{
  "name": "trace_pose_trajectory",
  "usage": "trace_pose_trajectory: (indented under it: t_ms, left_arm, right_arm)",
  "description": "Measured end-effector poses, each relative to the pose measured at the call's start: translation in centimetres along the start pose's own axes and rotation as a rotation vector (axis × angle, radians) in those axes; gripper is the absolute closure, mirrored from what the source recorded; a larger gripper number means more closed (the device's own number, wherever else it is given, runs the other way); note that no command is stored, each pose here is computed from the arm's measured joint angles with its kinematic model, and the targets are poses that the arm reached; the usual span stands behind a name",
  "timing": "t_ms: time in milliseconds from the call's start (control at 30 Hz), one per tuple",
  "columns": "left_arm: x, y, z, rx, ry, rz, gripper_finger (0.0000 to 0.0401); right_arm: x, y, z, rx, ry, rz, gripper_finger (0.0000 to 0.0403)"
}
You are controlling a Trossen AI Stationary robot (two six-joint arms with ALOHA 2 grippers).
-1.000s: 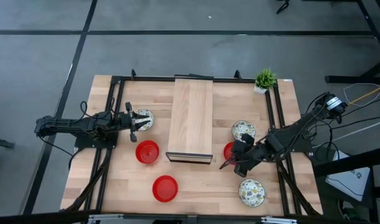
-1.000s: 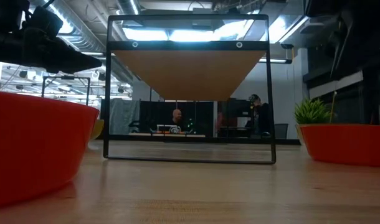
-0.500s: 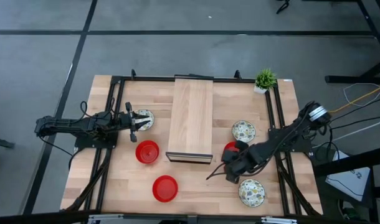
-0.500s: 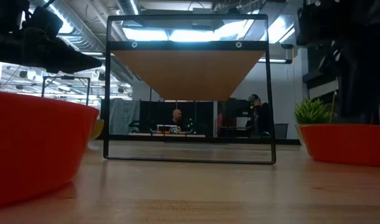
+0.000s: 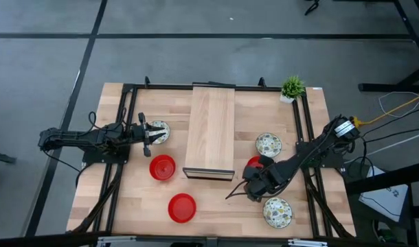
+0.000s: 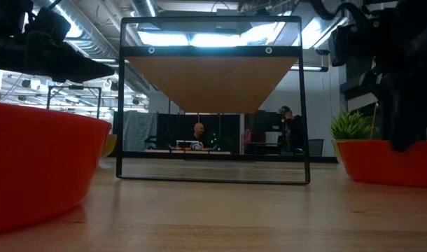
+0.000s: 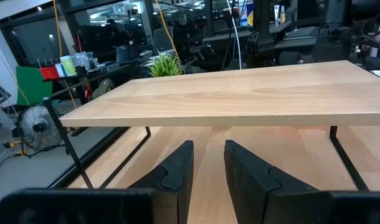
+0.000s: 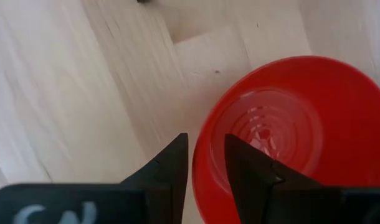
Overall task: Pick & Place Mini bowls
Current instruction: Put the right red bowl on the shelf
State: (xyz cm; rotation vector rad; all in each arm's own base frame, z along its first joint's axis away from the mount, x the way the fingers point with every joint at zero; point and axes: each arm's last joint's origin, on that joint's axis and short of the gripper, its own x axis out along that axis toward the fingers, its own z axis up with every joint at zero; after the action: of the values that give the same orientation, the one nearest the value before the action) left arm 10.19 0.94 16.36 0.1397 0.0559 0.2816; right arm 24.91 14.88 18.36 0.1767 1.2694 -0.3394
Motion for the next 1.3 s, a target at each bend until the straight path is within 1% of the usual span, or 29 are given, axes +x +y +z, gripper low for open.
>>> trace_pose_trajectory:
  t_ms: [333, 600, 767, 900, 1067, 1167, 1300]
  left_arm:
    - [0.0, 0.0, 0.0, 0.0, 0.0, 0.0, 0.0315]
    - [0.0, 0.0, 0.0, 0.0, 0.0, 0.0, 0.0315]
    - [0.0, 0.0, 0.0, 0.0, 0.0, 0.0, 0.0315]
    - [0.0, 0.0, 0.0, 0.0, 0.0, 0.0, 0.0315]
    - [0.0, 0.0, 0.0, 0.0, 0.0, 0.0, 0.0315]
    - [0.0, 0.0, 0.0, 0.0, 0.0, 0.0, 0.0315]
    - [0.0, 0.0, 0.0, 0.0, 0.0, 0.0, 0.0315]
  right_arm:
    - [0.9, 0.3, -0.1, -0.021, 0.02, -0.025, 0.0297]
    - [1.2, 0.4, -0.1, -0.125, 0.018, -0.021, 0.0297]
    - [1.2, 0.7, 0.1, -0.117, -0.003, 0.002, 0.0297]
    - [1.2, 0.7, 0.2, -0.135, -0.007, 0.006, 0.0297]
    - [1.2, 0.7, 0.2, -0.103, -0.006, 0.006, 0.0298]
    - [1.2, 0.7, 0.2, -0.107, -0.006, 0.005, 0.0311]
    - [1.2, 0.7, 0.1, -0.107, -0.005, 0.005, 0.0353]
